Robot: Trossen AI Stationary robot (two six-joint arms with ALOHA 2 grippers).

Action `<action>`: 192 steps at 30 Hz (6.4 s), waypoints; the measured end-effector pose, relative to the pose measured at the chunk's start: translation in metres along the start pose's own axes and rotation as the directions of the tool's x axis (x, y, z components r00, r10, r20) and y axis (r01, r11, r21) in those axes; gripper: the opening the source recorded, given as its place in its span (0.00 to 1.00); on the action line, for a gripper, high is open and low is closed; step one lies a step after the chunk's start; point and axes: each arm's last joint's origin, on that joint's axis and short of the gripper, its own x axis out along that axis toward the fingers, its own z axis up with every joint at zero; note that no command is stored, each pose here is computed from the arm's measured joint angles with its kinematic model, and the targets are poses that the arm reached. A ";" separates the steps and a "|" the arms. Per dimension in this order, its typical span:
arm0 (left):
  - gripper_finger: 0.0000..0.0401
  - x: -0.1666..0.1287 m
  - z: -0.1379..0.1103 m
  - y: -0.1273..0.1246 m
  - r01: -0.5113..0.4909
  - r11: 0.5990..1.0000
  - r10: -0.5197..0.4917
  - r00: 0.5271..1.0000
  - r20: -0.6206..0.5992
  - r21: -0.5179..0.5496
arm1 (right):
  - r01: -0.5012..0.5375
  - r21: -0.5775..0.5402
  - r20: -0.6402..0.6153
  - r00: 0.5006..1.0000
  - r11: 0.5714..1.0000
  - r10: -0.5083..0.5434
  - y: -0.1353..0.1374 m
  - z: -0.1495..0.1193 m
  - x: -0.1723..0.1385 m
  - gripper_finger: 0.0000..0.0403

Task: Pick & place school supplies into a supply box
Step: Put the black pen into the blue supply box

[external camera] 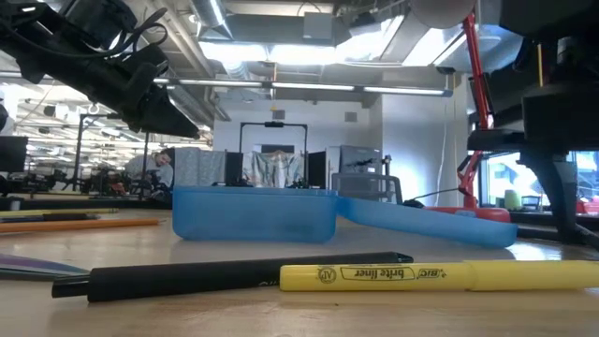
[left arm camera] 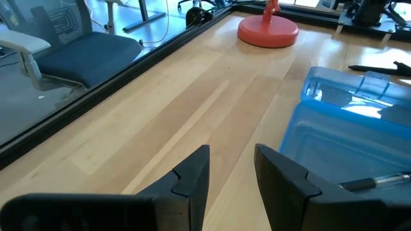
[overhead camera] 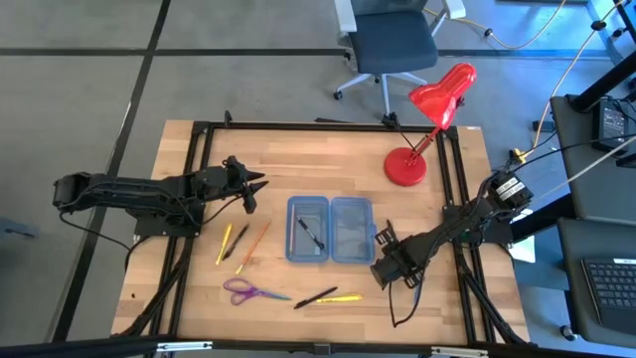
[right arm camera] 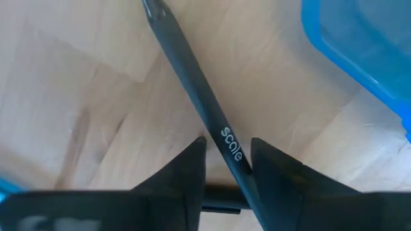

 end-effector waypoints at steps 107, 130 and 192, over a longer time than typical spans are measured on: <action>0.29 0.001 -0.003 -0.001 0.040 0.999 -0.041 0.999 -0.035 -0.021 | 0.024 0.995 -0.033 0.994 0.093 0.102 -0.031 -0.037 -0.079 0.29; 0.29 0.001 -0.003 -0.001 0.040 0.999 -0.040 0.999 -0.035 -0.018 | -0.069 0.998 0.068 0.993 0.007 0.096 -0.016 -0.048 -0.009 0.44; 0.29 0.001 -0.003 -0.001 0.040 0.999 -0.041 0.999 -0.035 -0.021 | -0.499 0.764 0.628 0.720 0.410 -0.295 -0.124 0.053 -0.034 0.11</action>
